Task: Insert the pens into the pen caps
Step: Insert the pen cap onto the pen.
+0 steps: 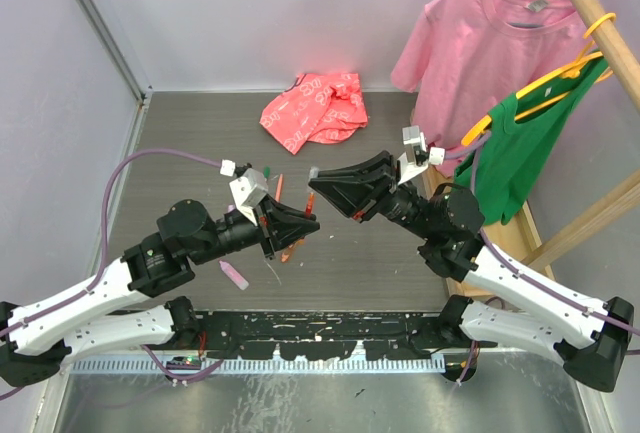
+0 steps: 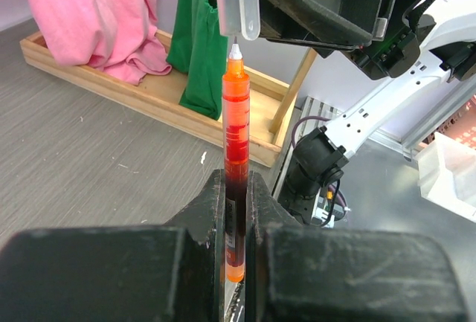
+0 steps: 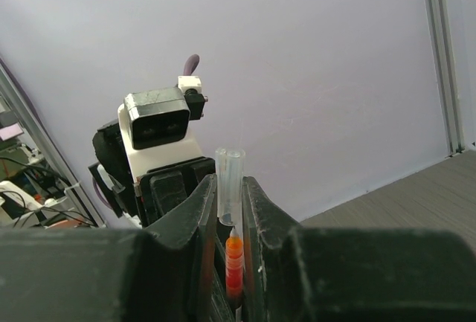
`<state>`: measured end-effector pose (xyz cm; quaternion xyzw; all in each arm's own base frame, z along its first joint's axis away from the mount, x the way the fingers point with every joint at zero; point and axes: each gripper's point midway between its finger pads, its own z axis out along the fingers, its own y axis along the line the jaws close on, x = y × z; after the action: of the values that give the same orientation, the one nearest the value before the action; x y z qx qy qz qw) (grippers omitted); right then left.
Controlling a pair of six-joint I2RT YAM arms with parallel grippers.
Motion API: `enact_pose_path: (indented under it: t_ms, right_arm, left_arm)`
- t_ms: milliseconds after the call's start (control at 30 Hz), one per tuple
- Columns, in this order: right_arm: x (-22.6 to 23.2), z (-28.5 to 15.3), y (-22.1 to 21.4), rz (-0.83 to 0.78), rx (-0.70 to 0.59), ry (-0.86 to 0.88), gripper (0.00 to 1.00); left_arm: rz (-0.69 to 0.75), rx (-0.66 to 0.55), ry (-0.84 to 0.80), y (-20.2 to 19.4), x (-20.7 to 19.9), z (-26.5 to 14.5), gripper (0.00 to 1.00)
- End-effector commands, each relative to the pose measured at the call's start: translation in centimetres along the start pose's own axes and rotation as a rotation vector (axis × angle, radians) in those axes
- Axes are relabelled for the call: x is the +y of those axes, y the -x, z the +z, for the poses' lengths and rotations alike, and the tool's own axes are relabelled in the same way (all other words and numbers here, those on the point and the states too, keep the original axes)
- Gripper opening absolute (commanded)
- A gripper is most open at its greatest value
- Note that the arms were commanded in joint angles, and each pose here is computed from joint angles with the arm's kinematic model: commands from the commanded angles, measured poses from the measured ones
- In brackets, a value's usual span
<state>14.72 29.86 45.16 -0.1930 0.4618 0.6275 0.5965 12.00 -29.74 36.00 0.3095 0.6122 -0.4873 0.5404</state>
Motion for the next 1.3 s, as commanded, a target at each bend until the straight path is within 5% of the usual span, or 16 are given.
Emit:
enact_pose_path:
  t_ms: [0,833,1267]
  right_arm:
    - [1.2,0.2,0.9,-0.007,-0.023,0.043,0.00]
    - [0.4,-0.3,-1.8,0.023,0.041,0.020,0.00]
    - [0.4,-1.0,-4.4,0.055,0.098,0.032,0.20]
  left_arm:
    - [0.021,-0.096,-0.014,2.5,-0.5,-0.2,0.00]
    - [0.031,-0.131,0.007,3.6,-0.3,-0.6,0.00]
    - [0.042,-0.180,0.018,5.2,-0.3,-0.7,0.00]
